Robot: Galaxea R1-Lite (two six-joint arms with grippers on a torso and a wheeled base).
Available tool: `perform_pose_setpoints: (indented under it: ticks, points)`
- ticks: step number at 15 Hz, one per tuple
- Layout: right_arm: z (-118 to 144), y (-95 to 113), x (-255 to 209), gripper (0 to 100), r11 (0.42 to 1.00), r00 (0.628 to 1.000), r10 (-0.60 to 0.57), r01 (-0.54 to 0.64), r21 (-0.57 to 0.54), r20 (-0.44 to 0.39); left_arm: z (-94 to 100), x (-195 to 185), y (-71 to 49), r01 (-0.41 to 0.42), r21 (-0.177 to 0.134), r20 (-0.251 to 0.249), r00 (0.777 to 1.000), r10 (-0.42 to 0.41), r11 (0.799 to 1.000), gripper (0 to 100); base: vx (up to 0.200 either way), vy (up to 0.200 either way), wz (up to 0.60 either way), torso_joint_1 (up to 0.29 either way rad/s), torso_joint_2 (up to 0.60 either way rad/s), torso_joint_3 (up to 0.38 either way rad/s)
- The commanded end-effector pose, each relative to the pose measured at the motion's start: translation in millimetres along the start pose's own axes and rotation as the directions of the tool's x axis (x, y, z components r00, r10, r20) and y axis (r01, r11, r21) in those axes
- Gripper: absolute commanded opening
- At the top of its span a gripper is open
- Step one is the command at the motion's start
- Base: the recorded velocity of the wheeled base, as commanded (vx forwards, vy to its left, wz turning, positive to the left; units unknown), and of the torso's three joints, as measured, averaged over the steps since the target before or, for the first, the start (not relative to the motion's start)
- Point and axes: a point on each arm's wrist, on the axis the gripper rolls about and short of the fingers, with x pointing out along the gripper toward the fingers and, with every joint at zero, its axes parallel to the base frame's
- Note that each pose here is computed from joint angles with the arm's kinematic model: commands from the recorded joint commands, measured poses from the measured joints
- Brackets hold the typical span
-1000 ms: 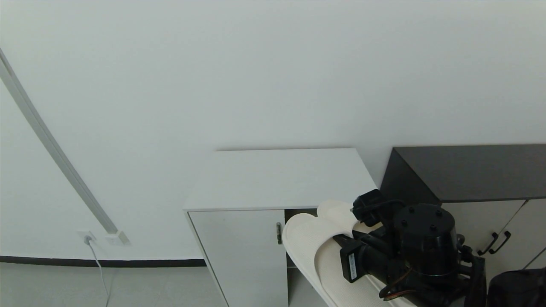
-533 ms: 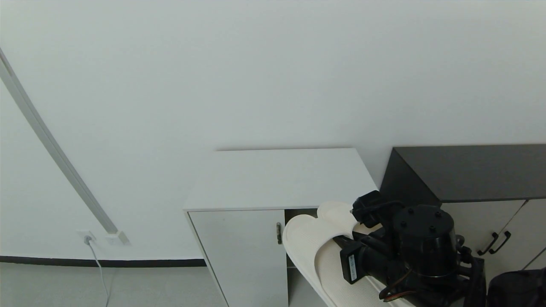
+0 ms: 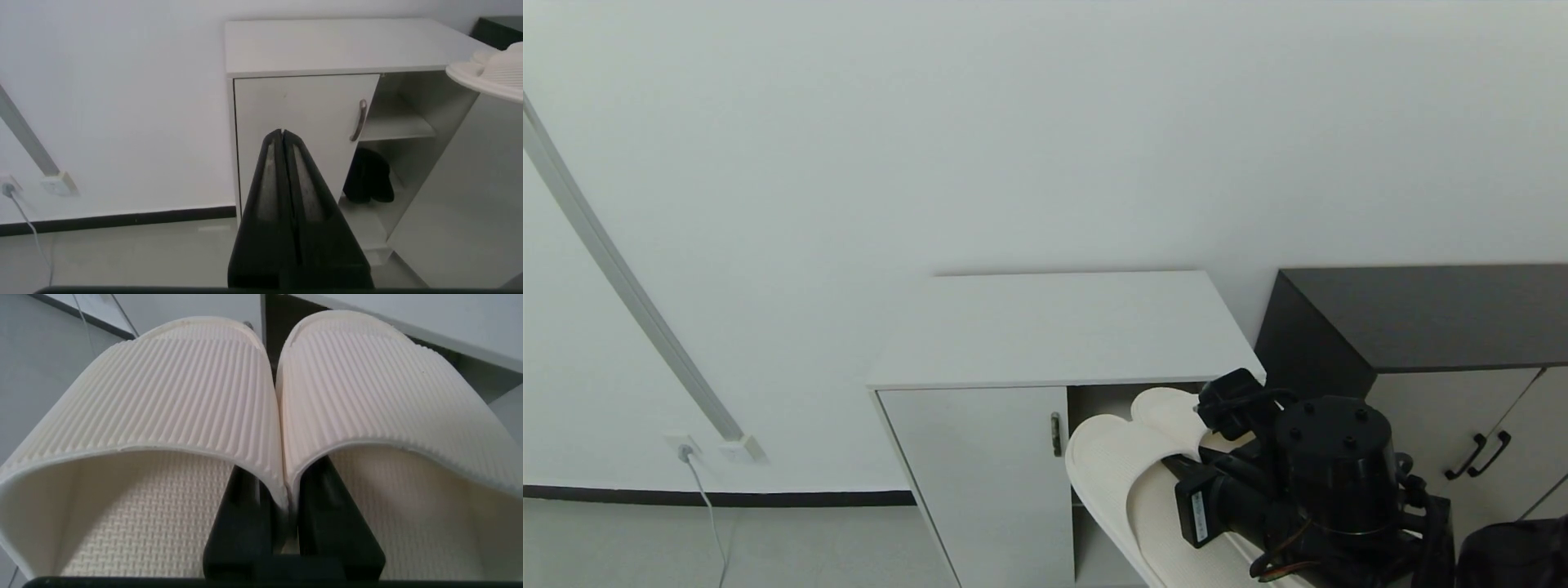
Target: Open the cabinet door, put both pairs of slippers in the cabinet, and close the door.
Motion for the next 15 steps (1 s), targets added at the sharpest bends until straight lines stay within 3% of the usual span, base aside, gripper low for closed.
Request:
perform_pose_setpoints:
  ticks: [1, 15]
  points:
    - [-1.2, 0.1, 0.3, 0, 1.0, 1.0, 0.0, 0.0, -0.001, -0.004, 0.0, 0.1, 0.0, 0.0, -0.002, -0.001, 1.0, 0.0, 1.0, 0, 0.0, 0.0, 0.0, -0.159, 0.35, 0.193]
    - [-6.5, 0.2, -0.3, 0, 1.0, 1.0, 0.003, -0.003, -0.008, -0.024, 0.0, 0.1, 0.0, 0.0, -0.002, -0.001, 1.0, 0.0, 1.0, 0, 0.0, 0.0, 0.0, -0.181, 0.42, 0.238]
